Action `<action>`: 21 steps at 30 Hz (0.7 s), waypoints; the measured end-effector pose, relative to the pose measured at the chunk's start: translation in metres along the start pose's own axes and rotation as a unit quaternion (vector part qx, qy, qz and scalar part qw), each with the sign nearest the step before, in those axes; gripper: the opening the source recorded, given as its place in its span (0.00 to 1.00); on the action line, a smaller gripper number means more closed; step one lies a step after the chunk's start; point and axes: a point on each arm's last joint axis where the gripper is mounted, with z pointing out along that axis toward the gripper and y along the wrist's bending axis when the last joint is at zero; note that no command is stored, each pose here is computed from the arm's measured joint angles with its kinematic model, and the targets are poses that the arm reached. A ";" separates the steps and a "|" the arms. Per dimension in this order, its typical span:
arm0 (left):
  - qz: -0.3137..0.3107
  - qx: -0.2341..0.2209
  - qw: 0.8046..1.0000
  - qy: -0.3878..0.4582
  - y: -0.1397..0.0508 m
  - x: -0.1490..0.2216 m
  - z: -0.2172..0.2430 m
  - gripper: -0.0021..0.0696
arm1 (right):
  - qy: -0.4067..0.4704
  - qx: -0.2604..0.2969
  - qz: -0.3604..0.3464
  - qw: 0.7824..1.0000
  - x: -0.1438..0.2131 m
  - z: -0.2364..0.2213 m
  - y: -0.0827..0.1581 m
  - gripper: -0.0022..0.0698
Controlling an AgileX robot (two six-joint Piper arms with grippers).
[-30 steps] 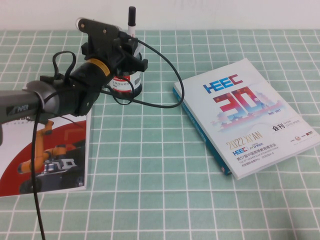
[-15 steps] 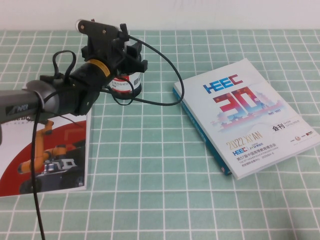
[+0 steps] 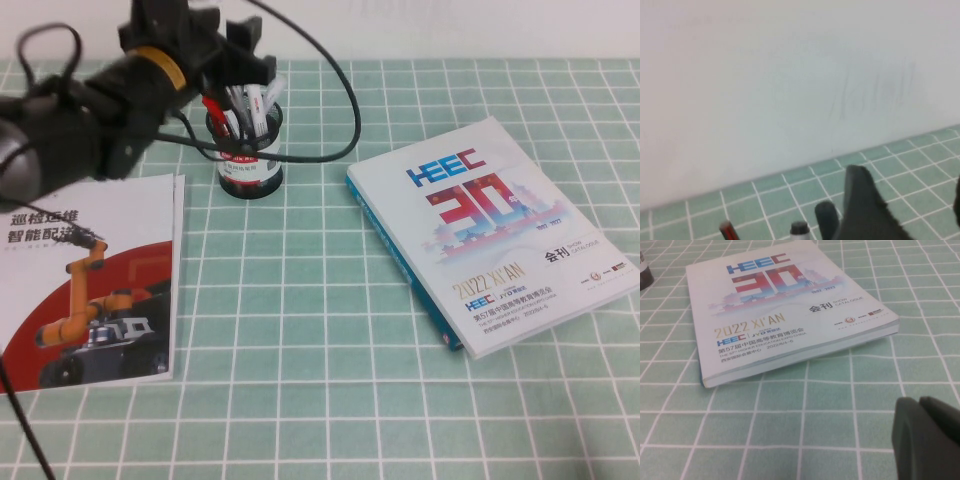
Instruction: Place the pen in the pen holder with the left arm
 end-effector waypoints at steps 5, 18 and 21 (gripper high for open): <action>0.028 0.008 1.000 -0.002 -0.012 -0.032 -0.033 0.20 | 0.000 0.000 0.000 1.000 0.000 0.000 0.000 0.00; -0.009 0.035 0.997 -0.062 -0.032 -0.043 -0.194 0.03 | 0.000 0.000 0.000 1.000 0.000 0.000 0.000 0.00; -0.009 0.032 0.998 -0.061 -0.032 -0.030 -0.227 0.03 | 0.000 0.000 0.000 1.000 0.000 0.000 0.000 0.00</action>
